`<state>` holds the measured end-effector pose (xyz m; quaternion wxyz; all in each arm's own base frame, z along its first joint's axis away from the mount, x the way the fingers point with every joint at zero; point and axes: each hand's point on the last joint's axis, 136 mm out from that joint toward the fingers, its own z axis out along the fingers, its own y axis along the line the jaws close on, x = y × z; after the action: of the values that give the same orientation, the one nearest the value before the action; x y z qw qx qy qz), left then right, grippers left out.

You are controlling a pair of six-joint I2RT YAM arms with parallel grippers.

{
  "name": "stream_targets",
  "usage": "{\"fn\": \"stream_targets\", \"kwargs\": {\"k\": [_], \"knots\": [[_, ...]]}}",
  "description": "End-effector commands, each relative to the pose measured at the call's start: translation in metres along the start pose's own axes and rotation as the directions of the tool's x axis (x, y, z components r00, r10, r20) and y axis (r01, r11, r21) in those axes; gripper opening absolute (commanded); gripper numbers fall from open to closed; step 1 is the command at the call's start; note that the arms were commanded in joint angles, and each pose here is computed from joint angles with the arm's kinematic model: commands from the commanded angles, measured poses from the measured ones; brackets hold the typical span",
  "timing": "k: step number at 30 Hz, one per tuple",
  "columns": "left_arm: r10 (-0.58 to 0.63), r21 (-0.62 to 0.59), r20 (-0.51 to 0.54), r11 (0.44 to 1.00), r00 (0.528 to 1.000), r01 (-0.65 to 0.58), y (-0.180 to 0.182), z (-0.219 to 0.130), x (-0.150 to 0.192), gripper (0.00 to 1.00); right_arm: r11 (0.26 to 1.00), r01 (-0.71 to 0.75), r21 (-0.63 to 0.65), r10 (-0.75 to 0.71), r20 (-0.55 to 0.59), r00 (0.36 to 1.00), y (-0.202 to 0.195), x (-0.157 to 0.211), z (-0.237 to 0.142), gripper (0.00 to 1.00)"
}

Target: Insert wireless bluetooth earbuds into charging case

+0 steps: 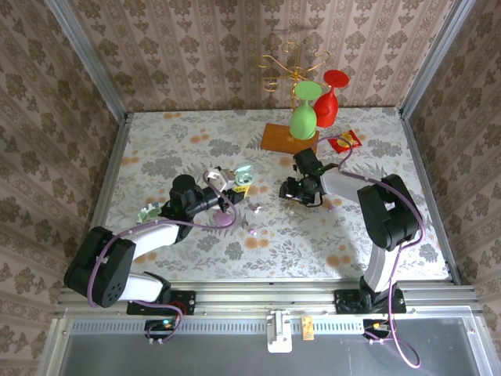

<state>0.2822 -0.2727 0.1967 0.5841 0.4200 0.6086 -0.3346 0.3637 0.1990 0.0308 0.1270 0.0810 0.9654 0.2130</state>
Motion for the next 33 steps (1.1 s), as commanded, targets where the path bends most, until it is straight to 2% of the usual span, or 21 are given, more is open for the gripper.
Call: {"fn": "stream_targets", "kwargs": {"k": [1,5,8,11,18,25,33], "knots": [[0.024,0.006,0.019,1.000,1.000,-0.024,-0.003,-0.001,-0.006,0.23,0.998,0.070,0.011,-0.070,0.053,0.996,0.002,-0.012,-0.012,0.42],[0.026,0.000,0.010,1.000,1.000,-0.026,-0.005,-0.004,-0.004,0.24,0.992,0.129,0.007,-0.129,0.102,0.986,0.009,-0.024,-0.025,0.43],[0.028,-0.008,0.006,1.000,1.000,-0.028,-0.005,-0.006,-0.002,0.23,0.984,0.177,0.035,-0.180,0.136,0.974,0.010,-0.036,-0.031,0.48],[0.029,-0.007,0.006,1.000,1.000,-0.029,-0.004,-0.005,-0.003,0.23,0.978,0.199,0.066,-0.206,0.116,0.972,0.009,-0.043,-0.025,0.54],[0.029,-0.009,0.008,1.000,1.000,-0.029,-0.006,-0.006,-0.003,0.23,0.972,0.207,0.113,-0.217,0.085,0.972,-0.001,-0.052,-0.004,0.59],[0.033,-0.010,0.006,0.999,0.999,-0.033,-0.006,-0.007,-0.003,0.24,0.970,0.213,0.115,-0.218,0.037,0.975,-0.012,-0.043,0.007,0.57],[0.040,-0.007,0.002,0.999,0.999,-0.040,-0.005,-0.006,-0.005,0.24,0.968,0.239,0.074,-0.236,-0.049,0.970,-0.019,-0.005,-0.002,0.51]]}}
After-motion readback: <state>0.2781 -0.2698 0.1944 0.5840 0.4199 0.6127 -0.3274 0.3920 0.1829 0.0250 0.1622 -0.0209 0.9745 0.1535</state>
